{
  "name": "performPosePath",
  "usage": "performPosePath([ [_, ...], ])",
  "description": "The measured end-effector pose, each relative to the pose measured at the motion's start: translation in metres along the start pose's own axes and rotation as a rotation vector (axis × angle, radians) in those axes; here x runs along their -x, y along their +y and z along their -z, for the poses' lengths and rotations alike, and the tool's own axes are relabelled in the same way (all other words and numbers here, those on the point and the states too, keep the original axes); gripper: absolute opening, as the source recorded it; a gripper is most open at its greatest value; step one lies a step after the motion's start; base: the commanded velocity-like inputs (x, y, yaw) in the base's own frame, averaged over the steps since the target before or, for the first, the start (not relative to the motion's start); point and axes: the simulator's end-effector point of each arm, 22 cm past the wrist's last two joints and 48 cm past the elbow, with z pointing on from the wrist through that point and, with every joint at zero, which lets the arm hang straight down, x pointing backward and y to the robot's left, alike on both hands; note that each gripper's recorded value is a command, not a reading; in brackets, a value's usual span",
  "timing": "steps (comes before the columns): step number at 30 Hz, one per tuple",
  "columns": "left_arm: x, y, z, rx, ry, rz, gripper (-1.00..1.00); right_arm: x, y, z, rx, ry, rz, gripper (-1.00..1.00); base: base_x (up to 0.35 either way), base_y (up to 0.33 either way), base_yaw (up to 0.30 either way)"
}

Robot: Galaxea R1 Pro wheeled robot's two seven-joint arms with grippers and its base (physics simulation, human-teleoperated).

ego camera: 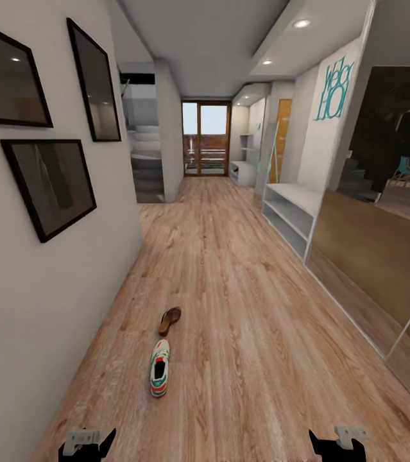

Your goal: Pick up the two gym shoes and the two sandals from the corridor floor and place them onto the hallstand (shoe rack) in the corridor, making sure they are on the rack and not on the floor. Arrange them so the two gym shoes are next to each other and the two sandals are next to each other.

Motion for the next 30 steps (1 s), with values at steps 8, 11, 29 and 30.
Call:
performPosePath([
  [8, -0.0036, 0.0003, 0.0, 0.0, 0.007, 0.001, 1.0, -0.0035, 0.0, -0.0005, 0.0, 0.007, 0.001, 1.0, 0.0, 0.001, -0.256],
  [11, -0.0048, 0.0005, 0.0, 0.001, 0.01, 0.002, 1.0, -0.0048, 0.0, -0.0007, 0.0, 0.01, 0.001, 1.0, 0.0, 0.11, -0.255],
  [29, -0.01, 0.0012, -0.0001, 0.002, 0.021, 0.003, 1.0, -0.0101, 0.0002, -0.0014, 0.0, 0.021, 0.002, 1.0, 0.023, 0.187, -0.146],
  [30, -0.0101, 0.0012, -0.0001, 0.002, 0.021, 0.003, 1.0, -0.01, 0.0002, -0.0015, 0.0, 0.021, 0.002, 1.0, 0.008, 0.022, -0.01],
])
